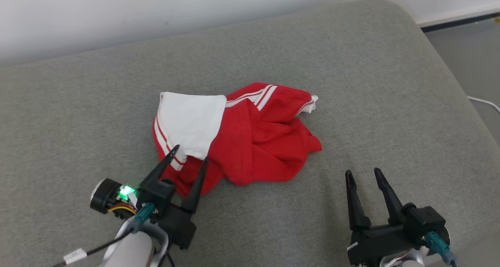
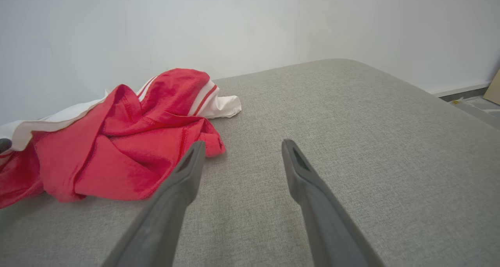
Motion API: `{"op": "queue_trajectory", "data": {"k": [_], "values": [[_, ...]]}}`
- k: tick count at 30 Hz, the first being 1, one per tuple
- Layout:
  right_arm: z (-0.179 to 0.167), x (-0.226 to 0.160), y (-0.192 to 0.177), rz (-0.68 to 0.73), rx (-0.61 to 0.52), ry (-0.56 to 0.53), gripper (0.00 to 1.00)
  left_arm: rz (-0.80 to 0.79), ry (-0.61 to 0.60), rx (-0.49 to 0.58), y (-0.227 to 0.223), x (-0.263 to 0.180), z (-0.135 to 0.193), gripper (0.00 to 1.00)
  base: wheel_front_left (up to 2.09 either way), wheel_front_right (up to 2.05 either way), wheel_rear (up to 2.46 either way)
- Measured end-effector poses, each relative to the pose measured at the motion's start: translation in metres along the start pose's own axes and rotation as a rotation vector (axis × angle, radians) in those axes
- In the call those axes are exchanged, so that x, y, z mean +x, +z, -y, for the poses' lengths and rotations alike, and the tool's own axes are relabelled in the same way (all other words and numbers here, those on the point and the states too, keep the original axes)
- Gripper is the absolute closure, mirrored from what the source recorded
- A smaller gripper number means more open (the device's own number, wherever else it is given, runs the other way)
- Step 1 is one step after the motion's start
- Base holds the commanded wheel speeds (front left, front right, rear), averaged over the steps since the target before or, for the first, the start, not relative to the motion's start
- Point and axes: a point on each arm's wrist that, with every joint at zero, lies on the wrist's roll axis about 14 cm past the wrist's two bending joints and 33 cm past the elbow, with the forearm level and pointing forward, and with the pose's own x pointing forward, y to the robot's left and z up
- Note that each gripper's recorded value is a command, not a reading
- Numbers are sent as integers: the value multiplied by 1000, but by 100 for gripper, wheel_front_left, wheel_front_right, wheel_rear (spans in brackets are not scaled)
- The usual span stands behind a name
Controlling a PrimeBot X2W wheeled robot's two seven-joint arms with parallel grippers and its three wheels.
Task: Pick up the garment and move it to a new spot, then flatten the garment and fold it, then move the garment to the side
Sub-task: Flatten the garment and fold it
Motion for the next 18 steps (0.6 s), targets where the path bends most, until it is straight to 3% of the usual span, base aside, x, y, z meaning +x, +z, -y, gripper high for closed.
{"op": "queue_trajectory", "data": {"k": [4,5,6,13,18], "values": [[6,1,0,-2,1,-20,0,-45,-30,17,-14,14,0,0,0,0,0],[8,0,0,-4,1,-26,0,-57,-33,15,-18,17,0,55,0,0,0],[10,0,-1,-6,0,-32,0,-61,-38,18,-19,21,0,100,0,0,0],[20,-2,-3,-14,1,-64,0,13,-26,-18,6,40,-4,100,0,0,0],[8,1,-6,-18,13,-30,0,108,41,-66,36,31,-18,100,0,0,0]]}}
